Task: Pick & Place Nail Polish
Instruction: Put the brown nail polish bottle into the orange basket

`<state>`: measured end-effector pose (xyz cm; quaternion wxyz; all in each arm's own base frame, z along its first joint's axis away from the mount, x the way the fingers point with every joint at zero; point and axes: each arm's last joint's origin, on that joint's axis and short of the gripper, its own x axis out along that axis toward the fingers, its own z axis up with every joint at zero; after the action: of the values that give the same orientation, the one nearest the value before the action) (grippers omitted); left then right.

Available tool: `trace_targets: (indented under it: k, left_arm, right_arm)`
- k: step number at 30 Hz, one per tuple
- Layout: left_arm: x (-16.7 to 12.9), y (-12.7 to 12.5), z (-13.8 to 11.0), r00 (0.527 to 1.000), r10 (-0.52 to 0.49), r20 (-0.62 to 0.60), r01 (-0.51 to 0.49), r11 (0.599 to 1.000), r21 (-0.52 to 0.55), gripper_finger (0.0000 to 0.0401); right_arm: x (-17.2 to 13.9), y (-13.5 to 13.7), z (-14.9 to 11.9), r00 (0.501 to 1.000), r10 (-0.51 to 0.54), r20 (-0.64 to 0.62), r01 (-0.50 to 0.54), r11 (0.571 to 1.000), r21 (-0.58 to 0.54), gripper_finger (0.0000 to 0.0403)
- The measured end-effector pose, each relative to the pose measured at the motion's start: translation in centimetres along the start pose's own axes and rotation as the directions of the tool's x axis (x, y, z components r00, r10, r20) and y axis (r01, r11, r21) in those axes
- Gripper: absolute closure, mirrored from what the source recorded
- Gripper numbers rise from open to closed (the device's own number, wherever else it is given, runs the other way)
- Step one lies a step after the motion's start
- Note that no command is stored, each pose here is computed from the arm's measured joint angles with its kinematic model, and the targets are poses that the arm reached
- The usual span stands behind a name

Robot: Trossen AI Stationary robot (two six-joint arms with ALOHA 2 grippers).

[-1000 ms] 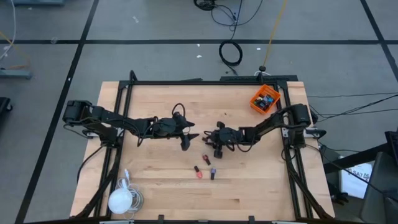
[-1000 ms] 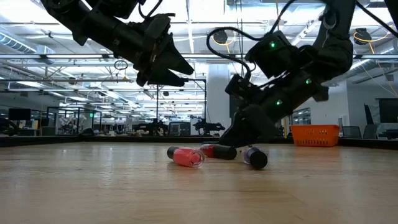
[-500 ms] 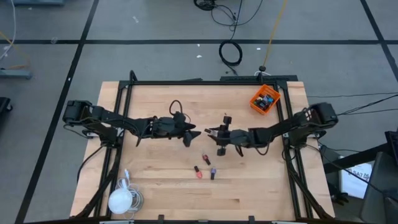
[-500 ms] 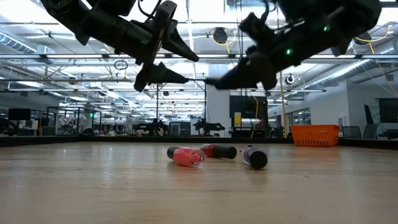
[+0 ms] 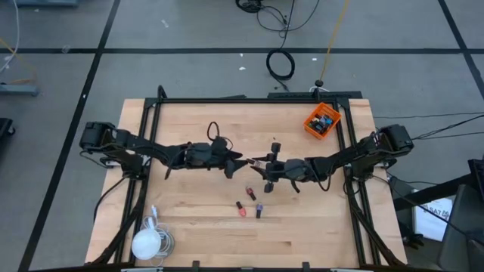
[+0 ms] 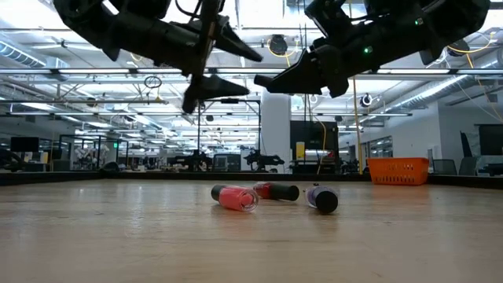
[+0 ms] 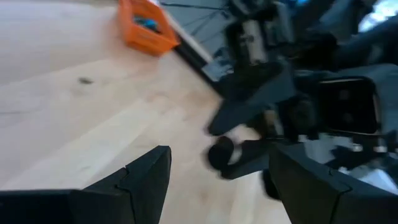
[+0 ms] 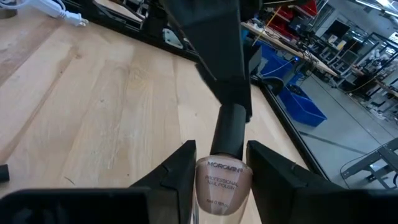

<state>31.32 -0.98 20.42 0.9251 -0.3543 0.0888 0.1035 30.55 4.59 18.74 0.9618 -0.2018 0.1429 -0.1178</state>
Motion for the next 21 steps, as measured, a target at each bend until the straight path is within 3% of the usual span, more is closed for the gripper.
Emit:
trace_targets:
  k: [8, 15, 21]
  left_arm:
    - [4.0, 0.4, -1.7, 0.999, -0.042, -0.029, 0.042, 0.999, -0.012, 0.0135]
    - [7.6, -0.6, -1.6, 0.992, -0.113, -0.059, 0.113, 0.994, -0.005, 0.0135]
    - [8.3, 0.0, -1.1, 0.985, -0.138, -0.105, 0.135, 0.99, -0.037, 0.0135]
  right_arm:
    - [0.0, 0.1, -0.2, 1.0, 0.004, -0.014, -0.004, 1.0, 0.002, 0.029]
    - [-0.1, 0.2, -0.5, 0.999, 0.019, -0.039, -0.019, 1.0, -0.009, 0.029]
    - [-0.3, 0.7, -0.4, 0.999, 0.01, -0.051, -0.012, 0.999, -0.041, 0.029]
